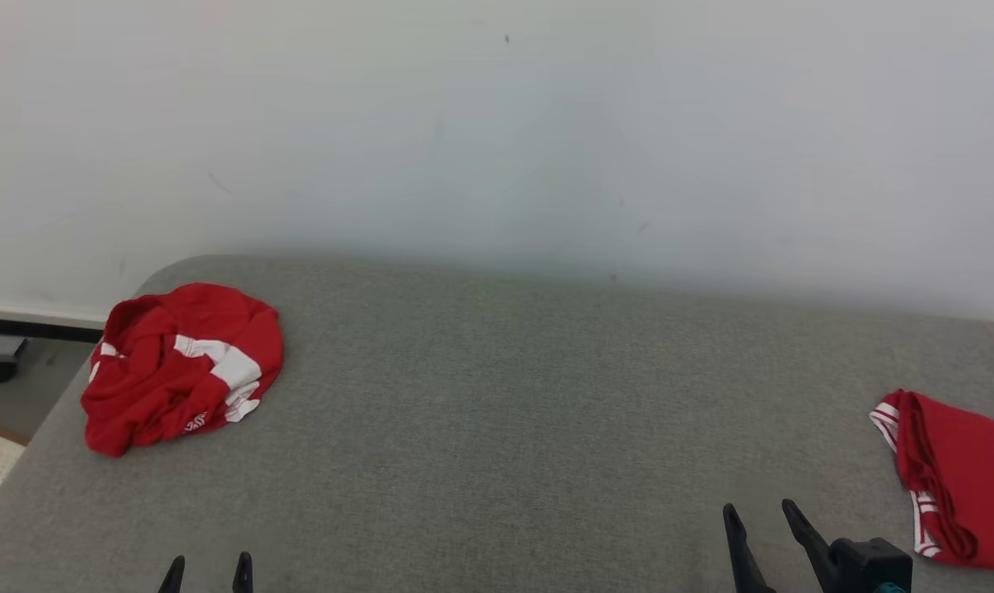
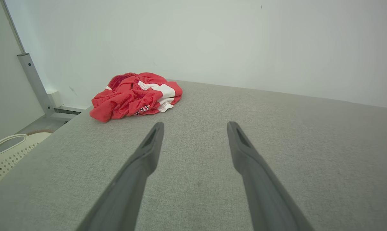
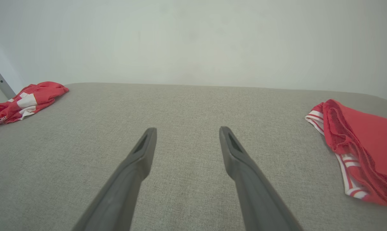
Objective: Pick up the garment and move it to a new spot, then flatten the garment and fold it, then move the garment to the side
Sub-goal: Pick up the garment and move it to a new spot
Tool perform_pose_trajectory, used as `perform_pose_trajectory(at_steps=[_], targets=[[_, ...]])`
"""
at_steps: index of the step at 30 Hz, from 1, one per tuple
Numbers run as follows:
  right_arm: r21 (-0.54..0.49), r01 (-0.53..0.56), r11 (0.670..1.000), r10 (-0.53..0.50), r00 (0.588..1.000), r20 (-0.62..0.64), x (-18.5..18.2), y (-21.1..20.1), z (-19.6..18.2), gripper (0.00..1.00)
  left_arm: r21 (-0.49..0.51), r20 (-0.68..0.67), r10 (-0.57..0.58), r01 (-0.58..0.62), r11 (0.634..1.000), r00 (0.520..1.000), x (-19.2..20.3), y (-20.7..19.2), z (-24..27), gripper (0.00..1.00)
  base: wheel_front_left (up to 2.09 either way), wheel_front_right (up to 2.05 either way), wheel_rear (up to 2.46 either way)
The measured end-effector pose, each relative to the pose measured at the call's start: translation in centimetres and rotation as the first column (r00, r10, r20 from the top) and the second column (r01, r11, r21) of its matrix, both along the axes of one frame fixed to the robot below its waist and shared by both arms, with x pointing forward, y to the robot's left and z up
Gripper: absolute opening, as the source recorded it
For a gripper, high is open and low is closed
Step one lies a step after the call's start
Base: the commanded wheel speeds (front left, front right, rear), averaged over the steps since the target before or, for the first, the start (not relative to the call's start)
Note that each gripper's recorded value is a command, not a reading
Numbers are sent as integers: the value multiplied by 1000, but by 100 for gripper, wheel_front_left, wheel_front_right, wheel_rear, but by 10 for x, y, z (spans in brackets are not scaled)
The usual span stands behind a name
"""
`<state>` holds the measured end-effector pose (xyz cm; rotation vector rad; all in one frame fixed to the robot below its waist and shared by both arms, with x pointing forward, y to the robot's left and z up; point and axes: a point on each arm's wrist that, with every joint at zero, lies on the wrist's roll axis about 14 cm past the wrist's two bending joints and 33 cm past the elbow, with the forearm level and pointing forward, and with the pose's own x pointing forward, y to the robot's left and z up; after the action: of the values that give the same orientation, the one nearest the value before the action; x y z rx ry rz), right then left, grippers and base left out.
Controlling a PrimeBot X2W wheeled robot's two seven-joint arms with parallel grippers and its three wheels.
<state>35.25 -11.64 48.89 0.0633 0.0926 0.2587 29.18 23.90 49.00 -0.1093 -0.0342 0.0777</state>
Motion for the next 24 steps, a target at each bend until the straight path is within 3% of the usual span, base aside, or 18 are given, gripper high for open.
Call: perform_pose_trajectory(at_steps=[12, 17, 24], targets=[[7, -215, 977, 215, 976, -29, 10, 73, -7, 100, 5, -33, 209, -209, 978, 977, -57, 52, 0, 100, 0, 0, 0], [-1, -353, 935, 353, 935, -29, 16, 124, -3, 100, -3, -52, 365, -365, 931, 930, -96, 85, -2, 100, 0, 0, 0], [4, -422, 907, 422, 905, -56, 21, 151, -12, 100, 6, -63, 437, -437, 899, 897, -111, 94, 0, 100, 0, 0, 0]])
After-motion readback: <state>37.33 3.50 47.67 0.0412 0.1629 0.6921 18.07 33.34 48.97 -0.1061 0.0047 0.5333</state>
